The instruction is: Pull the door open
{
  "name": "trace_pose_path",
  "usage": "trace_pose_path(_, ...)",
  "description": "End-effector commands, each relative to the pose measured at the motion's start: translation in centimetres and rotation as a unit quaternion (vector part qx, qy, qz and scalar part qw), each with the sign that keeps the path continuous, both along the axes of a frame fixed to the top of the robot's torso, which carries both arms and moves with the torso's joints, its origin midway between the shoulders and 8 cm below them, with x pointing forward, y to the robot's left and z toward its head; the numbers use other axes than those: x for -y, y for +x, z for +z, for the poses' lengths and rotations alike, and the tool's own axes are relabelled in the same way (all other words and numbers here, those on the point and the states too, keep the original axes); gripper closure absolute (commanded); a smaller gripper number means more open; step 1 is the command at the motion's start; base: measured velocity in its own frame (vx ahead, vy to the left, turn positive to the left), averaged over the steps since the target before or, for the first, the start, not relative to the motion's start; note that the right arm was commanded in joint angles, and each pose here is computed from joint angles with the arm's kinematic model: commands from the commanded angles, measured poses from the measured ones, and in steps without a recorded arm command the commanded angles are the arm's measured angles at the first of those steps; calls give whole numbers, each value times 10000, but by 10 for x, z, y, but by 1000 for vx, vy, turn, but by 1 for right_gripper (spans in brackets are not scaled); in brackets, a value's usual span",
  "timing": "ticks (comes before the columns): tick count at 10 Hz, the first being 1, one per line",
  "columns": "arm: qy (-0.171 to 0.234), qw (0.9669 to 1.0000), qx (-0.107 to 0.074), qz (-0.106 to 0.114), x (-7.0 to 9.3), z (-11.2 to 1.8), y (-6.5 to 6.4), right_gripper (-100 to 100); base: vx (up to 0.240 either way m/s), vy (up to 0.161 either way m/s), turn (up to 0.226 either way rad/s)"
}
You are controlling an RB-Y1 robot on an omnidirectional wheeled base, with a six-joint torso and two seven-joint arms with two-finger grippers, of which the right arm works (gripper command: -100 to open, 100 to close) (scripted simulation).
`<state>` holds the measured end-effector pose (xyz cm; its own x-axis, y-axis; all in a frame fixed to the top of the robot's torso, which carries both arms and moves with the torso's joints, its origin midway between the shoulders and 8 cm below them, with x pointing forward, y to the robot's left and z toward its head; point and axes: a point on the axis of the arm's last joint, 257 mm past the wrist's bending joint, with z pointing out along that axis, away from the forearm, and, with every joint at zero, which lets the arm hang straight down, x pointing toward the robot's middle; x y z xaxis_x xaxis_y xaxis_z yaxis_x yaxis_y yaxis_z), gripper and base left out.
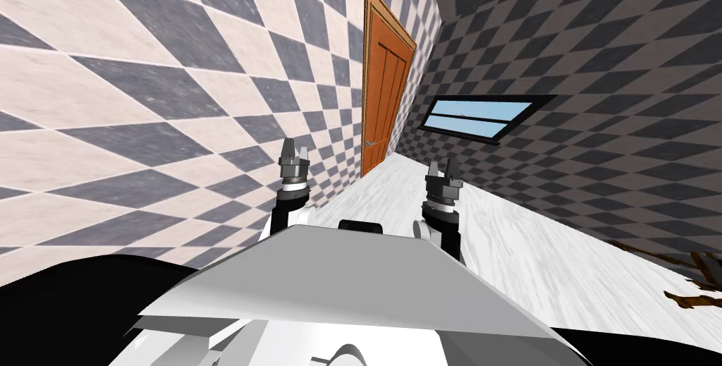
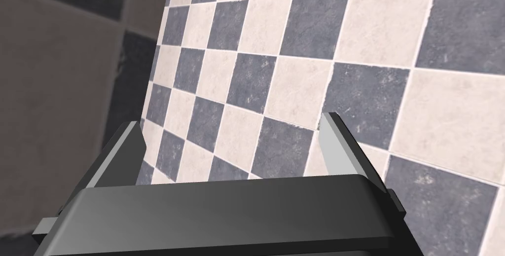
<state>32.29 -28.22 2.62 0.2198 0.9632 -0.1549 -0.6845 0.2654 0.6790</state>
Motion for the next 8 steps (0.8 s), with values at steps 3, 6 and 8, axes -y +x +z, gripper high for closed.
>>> trace_pose_path(3,55,9998,-174,109,0,-21,15,-100,63,-45,114)
trace_pose_path(6,117,9991,-355,212,0,-43,29,-100,124,-53,118)
trace_pose_path(8,146,9986,-438,257,0,-53,35,-100,95,-61,110)
